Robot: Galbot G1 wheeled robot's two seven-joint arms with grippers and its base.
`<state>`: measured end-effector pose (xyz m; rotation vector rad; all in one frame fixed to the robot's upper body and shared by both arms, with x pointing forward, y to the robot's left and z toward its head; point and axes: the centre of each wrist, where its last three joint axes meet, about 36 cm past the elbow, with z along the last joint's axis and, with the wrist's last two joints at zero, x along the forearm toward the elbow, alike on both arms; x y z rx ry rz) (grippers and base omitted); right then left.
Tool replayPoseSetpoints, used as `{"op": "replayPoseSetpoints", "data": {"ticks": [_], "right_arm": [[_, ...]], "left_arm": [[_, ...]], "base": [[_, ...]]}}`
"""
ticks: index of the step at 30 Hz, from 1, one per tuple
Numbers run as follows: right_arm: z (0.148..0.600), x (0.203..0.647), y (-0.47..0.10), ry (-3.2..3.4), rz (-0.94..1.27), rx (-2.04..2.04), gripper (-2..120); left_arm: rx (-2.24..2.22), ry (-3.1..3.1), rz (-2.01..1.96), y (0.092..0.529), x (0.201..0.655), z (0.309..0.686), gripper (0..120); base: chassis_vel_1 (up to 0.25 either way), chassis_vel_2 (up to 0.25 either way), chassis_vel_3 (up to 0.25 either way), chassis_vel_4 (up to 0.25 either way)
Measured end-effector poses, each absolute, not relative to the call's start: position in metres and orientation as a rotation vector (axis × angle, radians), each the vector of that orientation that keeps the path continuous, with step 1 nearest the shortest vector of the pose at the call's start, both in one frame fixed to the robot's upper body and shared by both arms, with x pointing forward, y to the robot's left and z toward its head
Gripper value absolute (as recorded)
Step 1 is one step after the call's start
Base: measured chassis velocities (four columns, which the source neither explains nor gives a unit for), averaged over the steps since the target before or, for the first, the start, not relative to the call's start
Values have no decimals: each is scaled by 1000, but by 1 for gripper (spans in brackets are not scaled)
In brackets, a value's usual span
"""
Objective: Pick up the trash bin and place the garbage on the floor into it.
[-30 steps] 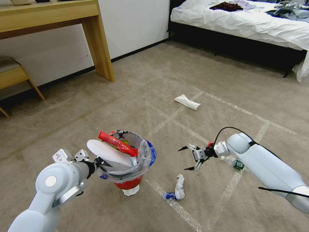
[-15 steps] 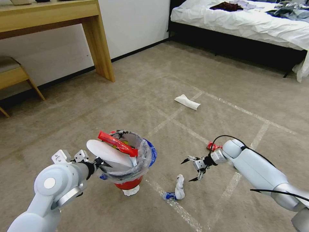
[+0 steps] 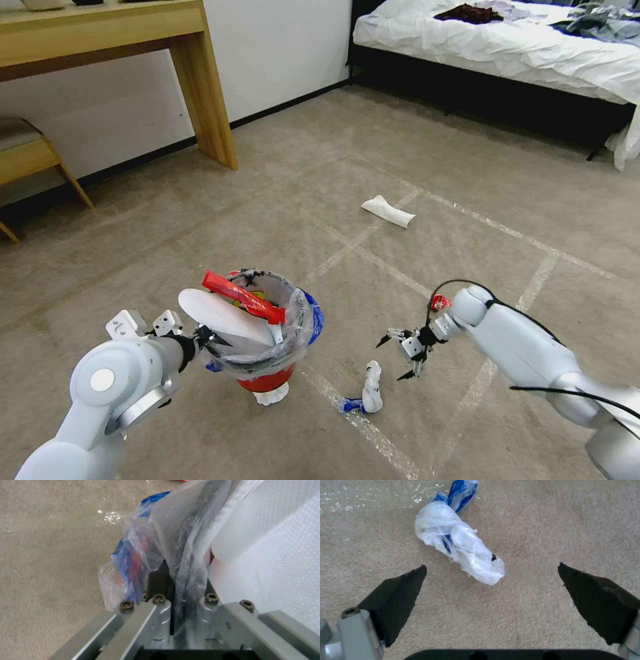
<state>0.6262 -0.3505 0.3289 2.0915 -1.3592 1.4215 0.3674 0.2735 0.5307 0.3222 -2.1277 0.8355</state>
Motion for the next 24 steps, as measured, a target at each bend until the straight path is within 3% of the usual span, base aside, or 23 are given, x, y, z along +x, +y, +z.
{"op": "replayPoseSetpoints", "data": {"ticks": [15, 24], "right_arm": [[329, 634, -309, -1098, 1509, 2220, 100], [327, 630, -261, -806, 1688, 2278, 100]], "left_arm": [[343, -2116, 829, 273, 366, 523, 4], [339, -2122, 835, 272, 369, 524, 4]], "base": [[0, 0, 0, 0], [0, 0, 0, 0]]}}
